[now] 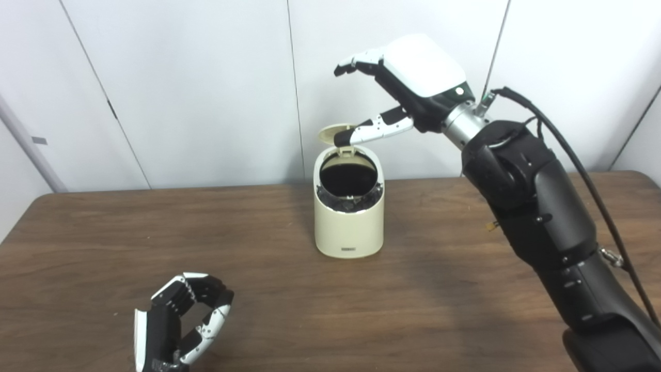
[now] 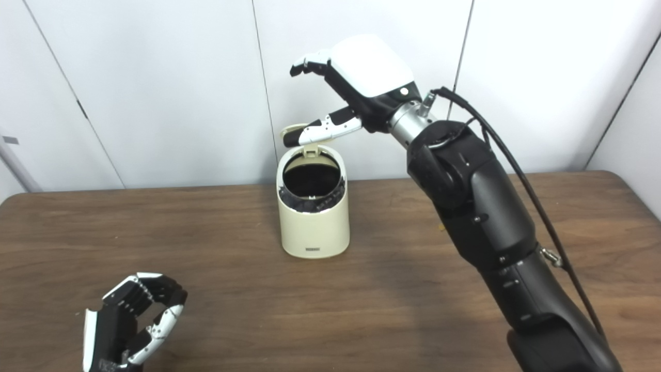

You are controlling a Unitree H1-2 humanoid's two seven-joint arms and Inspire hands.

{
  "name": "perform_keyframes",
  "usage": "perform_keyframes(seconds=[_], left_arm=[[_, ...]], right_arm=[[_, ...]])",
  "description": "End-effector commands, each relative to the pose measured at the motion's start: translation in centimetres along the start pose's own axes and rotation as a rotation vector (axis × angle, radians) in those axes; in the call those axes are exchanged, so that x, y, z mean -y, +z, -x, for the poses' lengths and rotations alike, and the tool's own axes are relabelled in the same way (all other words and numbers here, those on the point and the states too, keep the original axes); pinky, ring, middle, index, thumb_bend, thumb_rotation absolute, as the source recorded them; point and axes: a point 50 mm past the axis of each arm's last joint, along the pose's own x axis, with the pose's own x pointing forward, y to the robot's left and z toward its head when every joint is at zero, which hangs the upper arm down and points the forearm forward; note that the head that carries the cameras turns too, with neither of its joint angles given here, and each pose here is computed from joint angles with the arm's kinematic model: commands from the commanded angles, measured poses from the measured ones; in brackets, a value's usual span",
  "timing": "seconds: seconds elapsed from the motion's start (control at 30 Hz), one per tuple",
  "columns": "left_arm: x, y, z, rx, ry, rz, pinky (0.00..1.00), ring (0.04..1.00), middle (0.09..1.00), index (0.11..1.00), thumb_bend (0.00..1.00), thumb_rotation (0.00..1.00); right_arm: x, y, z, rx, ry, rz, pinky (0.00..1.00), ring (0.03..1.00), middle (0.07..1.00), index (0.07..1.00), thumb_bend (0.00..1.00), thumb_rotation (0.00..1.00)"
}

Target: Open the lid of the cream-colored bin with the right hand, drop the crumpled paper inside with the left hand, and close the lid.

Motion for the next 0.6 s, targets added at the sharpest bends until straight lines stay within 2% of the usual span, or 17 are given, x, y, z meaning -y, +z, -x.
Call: perform_keyframes(seconds=[0.0,0.37,0.57], left_arm=[[0.7,-0.3,0.4,0.0,-0.003,0.021,0.38,0.454,0.492,0.484,0.48,0.05],[0.8,-0.2,0.5,-0.004,-0.003,0.008,0.38,0.453,0.489,0.484,0.48,0.05],[1.0,-0.2,0.4,-0.009,-0.003,0.008,0.39,0.457,0.491,0.485,0.48,0.05]], right_arm=[[2.7,0.1,-1.2,0.026,-0.079,0.042,0.6,0.732,0.751,0.745,0.88,0.93],[1.4,-0.9,-1.5,-0.001,-0.004,0.05,0.64,0.746,0.765,0.76,0.91,0.95],[1.1,-1.4,-1.8,0.005,0.01,0.065,0.64,0.736,0.754,0.743,0.91,0.95]])
